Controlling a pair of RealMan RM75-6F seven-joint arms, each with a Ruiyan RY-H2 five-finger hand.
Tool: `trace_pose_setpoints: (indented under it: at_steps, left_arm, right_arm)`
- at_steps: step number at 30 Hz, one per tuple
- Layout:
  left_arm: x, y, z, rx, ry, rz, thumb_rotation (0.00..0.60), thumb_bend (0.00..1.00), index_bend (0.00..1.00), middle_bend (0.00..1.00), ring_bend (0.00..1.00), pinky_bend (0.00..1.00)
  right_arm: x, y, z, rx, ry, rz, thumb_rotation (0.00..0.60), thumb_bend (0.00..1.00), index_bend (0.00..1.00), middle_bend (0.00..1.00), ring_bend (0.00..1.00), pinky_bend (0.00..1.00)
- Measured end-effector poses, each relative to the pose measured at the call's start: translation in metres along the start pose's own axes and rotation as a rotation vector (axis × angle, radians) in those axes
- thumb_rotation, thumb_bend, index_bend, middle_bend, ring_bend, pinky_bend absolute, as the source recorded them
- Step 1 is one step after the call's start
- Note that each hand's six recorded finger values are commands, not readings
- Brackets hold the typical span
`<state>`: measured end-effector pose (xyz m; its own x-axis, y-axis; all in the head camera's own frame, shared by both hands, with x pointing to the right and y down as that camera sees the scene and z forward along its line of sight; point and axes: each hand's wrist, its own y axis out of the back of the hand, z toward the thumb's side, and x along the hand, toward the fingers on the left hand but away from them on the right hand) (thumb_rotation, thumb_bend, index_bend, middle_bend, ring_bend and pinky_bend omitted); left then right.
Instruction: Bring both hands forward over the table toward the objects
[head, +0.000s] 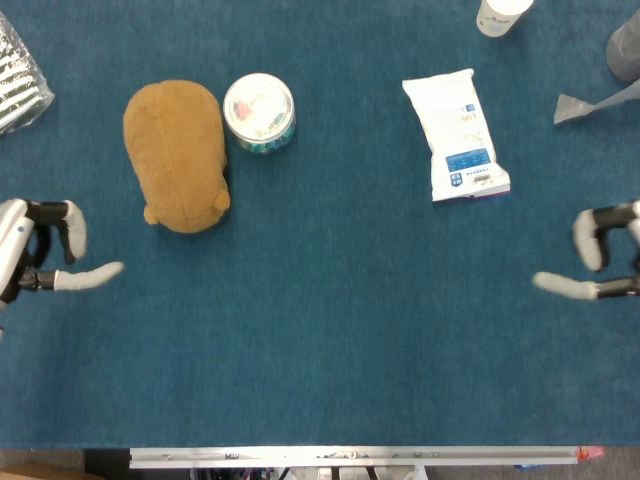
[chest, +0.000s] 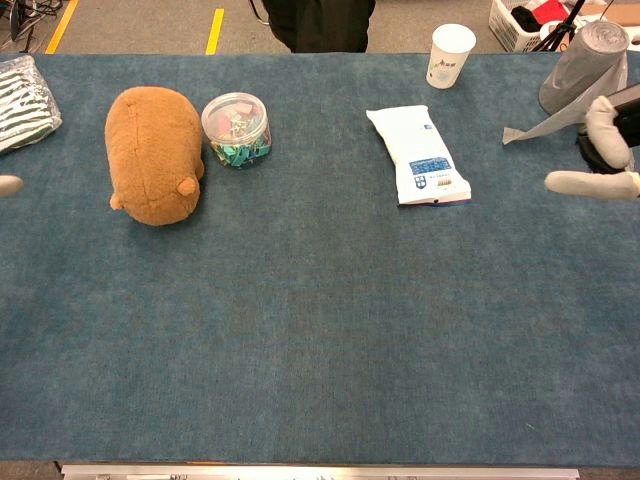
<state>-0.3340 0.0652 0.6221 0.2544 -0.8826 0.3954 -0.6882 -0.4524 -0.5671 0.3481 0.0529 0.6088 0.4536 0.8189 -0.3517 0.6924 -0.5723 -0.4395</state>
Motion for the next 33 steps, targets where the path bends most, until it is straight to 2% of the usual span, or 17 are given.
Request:
trace_pose_setpoints:
  at_steps: [5, 10, 13, 19, 26, 33]
  left_arm:
    - [0.006, -0.013, 0.01, -0.16, 0.01, -0.1, 0.124, 0.0, 0.87, 0.92, 0.75, 0.91]
    - [0.009, -0.023, 0.021, -0.287, 0.015, -0.163, 0.008, 0.0, 0.95, 1.0, 0.83, 0.95]
    - [0.01, -0.029, 0.026, -0.384, 0.023, -0.199, 0.0, 0.0, 0.98, 1.0, 0.88, 0.98]
    - [0.011, -0.04, 0.036, -0.566, 0.04, -0.288, 0.0, 0.0, 1.0, 1.0, 0.96, 1.0]
    - [0.007, -0.054, 0.048, -0.665, 0.023, -0.411, 0.0, 0.0, 1.0, 1.0, 1.0, 1.0]
    - [0.0, -0.058, 0.059, -0.717, -0.027, -0.501, 0.0, 0.0, 1.0, 1.0, 1.0, 1.0]
  right_arm:
    - [-0.022, -0.026, 0.018, -0.089, 0.048, 0.139, 0.441, 0.0, 0.97, 1.0, 0.86, 0.9]
    - [-0.039, -0.051, 0.034, -0.155, 0.075, 0.262, 0.328, 0.0, 1.0, 1.0, 0.98, 0.99]
    - [-0.046, -0.066, 0.042, -0.19, 0.079, 0.33, 0.248, 0.0, 1.0, 1.0, 1.0, 1.0]
    - [-0.054, -0.092, 0.055, -0.245, 0.103, 0.431, 0.128, 0.0, 1.0, 1.0, 1.0, 1.0]
    - [-0.056, -0.106, 0.06, -0.273, 0.117, 0.521, 0.073, 0.0, 1.0, 1.0, 1.0, 1.0]
    - [-0.057, -0.104, 0.06, -0.351, 0.147, 0.582, 0.067, 0.0, 1.0, 1.0, 1.0, 1.0]
